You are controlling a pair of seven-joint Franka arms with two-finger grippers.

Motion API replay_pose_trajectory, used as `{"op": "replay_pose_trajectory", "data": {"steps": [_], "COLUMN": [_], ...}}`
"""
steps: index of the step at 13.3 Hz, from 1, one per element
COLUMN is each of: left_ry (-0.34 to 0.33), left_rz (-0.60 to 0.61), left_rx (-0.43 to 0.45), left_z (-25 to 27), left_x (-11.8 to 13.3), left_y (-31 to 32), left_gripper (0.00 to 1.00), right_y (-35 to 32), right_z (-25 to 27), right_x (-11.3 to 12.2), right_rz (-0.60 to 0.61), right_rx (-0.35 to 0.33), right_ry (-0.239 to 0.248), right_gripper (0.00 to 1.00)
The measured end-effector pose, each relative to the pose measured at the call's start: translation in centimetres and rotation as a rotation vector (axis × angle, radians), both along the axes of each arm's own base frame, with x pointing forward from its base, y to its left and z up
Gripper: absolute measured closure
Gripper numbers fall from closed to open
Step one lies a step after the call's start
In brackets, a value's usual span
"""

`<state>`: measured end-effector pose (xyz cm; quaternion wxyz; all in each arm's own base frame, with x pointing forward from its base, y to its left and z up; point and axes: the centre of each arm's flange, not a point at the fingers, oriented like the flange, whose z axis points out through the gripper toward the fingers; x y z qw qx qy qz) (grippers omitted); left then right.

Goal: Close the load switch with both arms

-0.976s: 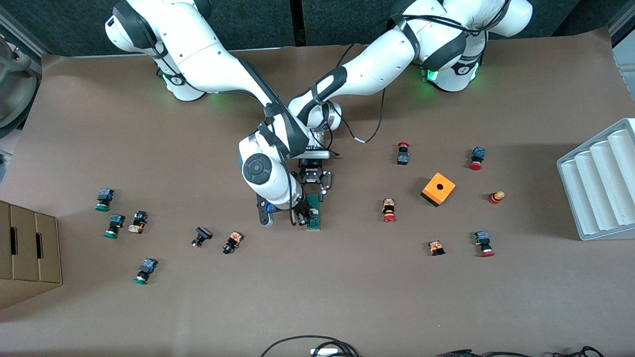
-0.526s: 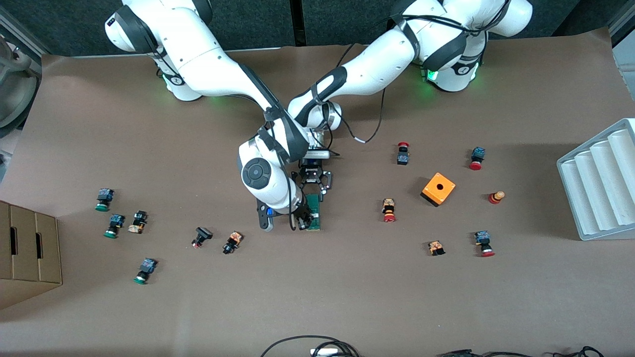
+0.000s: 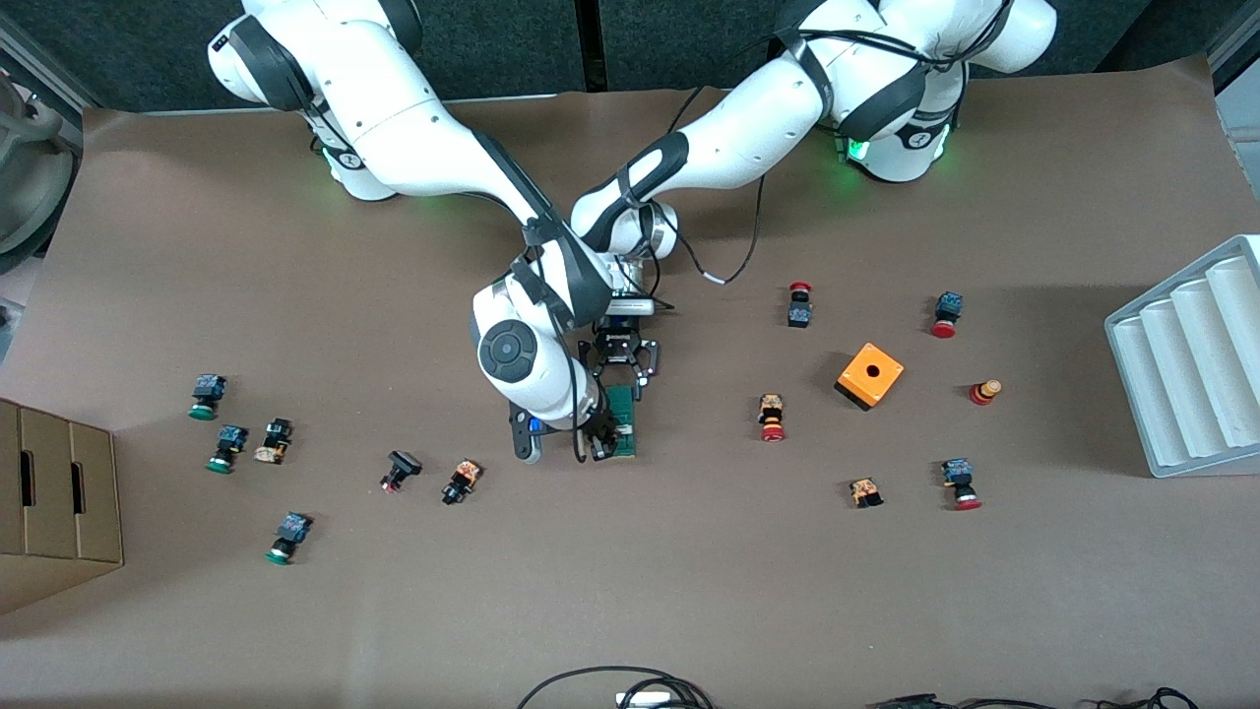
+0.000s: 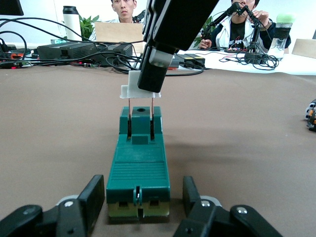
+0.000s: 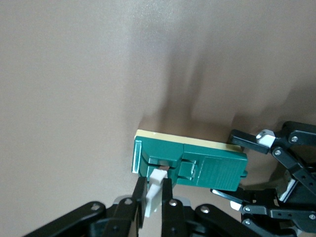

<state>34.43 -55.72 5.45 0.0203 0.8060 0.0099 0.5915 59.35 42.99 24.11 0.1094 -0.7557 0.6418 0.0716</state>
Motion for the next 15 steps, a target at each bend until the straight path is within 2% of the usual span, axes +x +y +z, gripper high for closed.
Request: {"op": "replay_pose_trajectory", "data": {"steps": [3,4,6,15], "left_ry": [0.000,0.000,0.000,0.000], "left_rz": [0.000,0.000,0.000,0.000], "left_rx": [0.000,0.000,0.000,0.000], "left_z": [0.0,0.0,0.0,0.0], "left_x": [0.0,0.0,0.0,0.0], "left_y": [0.0,0.0,0.0,0.0], "left_gripper": [0.28,0.28,0.28,0.28], "right_y": [0.0,-0.2,-0.3,-0.2], "right_z": [-0.1,-0.4,-0.9,-1.8], "right_x": [0.5,0.8,1.6,2.4], "right_rz": [-0.005,-0.010,-0.017,-0.029], "right_rx": [0.003,0.004,0.005,0.006], "right_ry": [-0.004,-0.010,-0.018,-0.022], "right_gripper": [0.81,0.75,0.74,0.74]}}
